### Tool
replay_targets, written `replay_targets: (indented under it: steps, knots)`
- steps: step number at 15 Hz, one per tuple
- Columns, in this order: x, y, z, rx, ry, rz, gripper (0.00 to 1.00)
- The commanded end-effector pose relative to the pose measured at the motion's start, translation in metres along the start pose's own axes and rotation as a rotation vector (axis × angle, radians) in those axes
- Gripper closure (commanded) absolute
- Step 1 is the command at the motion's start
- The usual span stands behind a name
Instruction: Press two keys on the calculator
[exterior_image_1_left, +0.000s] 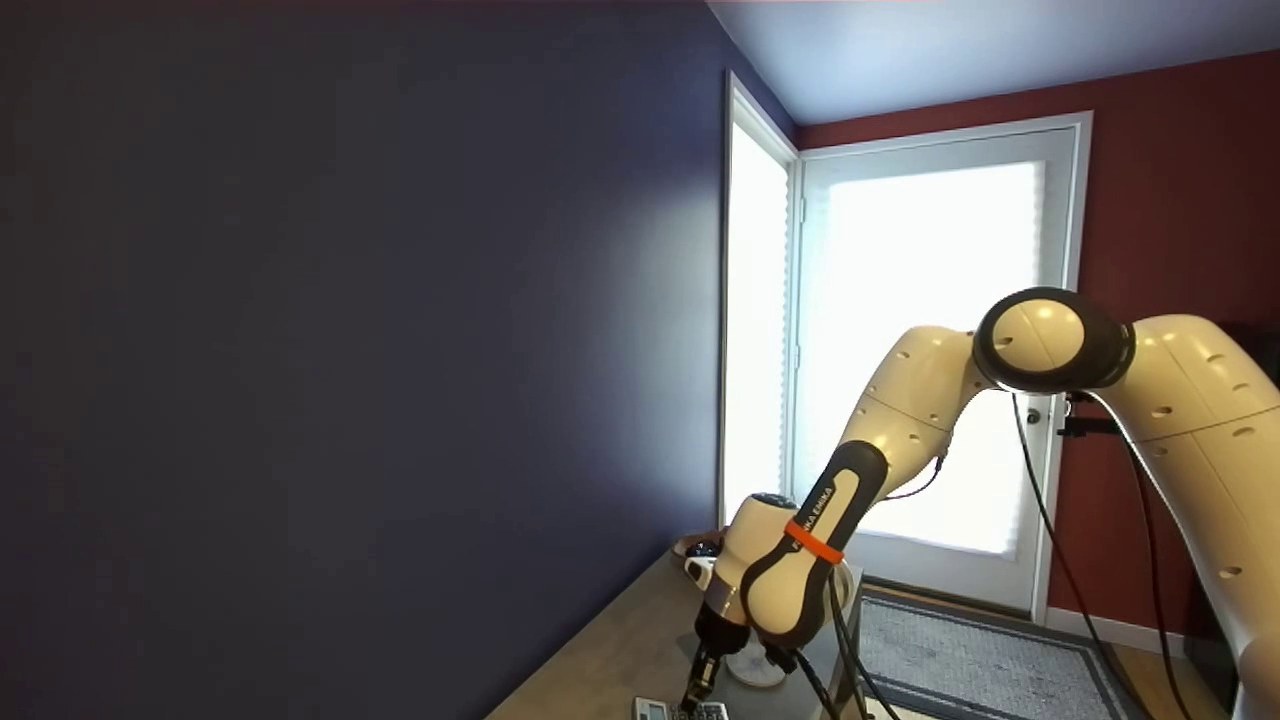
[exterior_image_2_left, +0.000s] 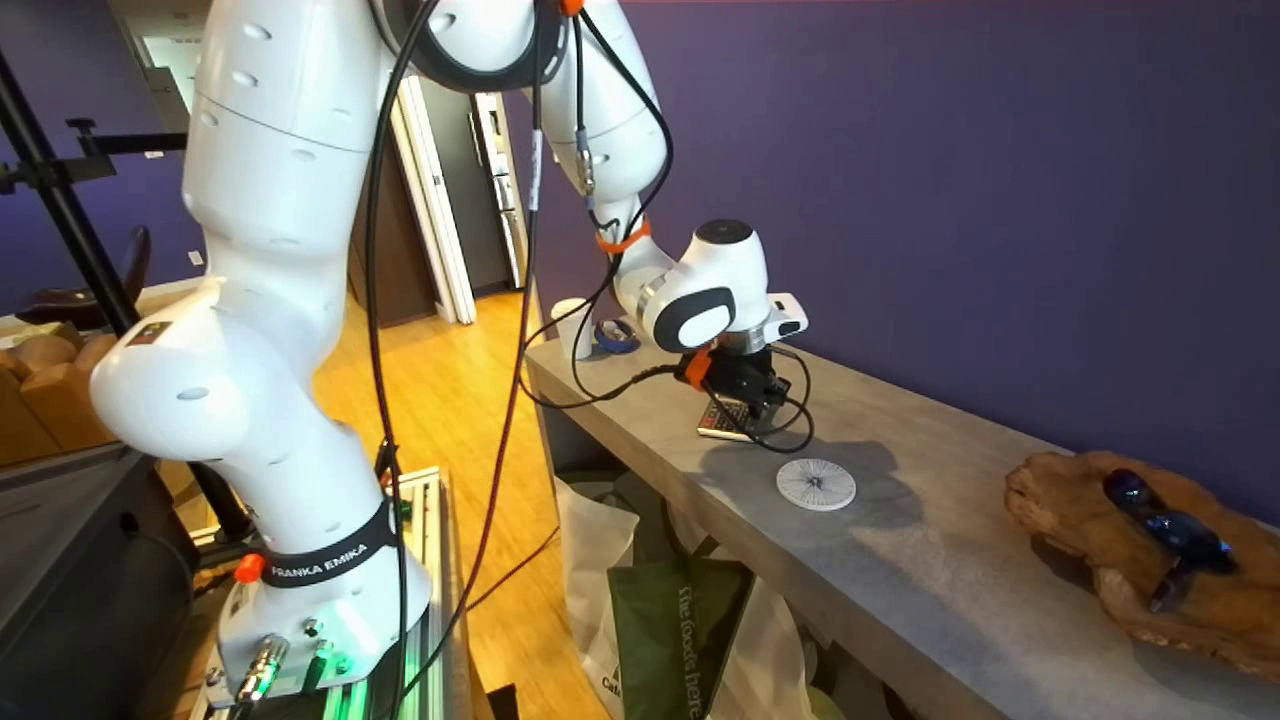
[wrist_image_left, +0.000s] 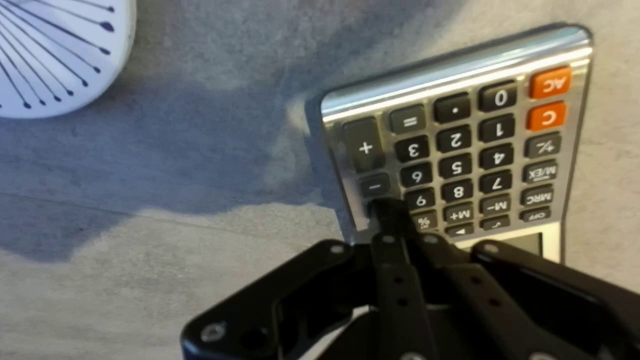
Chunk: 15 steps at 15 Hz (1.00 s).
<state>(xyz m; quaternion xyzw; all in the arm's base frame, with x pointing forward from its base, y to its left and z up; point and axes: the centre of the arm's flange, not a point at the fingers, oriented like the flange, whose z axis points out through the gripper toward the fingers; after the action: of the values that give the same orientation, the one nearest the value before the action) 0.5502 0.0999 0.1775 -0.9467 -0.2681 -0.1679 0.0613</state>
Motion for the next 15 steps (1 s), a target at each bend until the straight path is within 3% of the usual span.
replay_targets:
  steps: [1,15]
  knots:
    - [-0.001,0.003,0.012,0.001,-0.035,0.006,1.00]
    - [0.017,-0.008,-0.032,-0.012,0.035,-0.027,1.00]
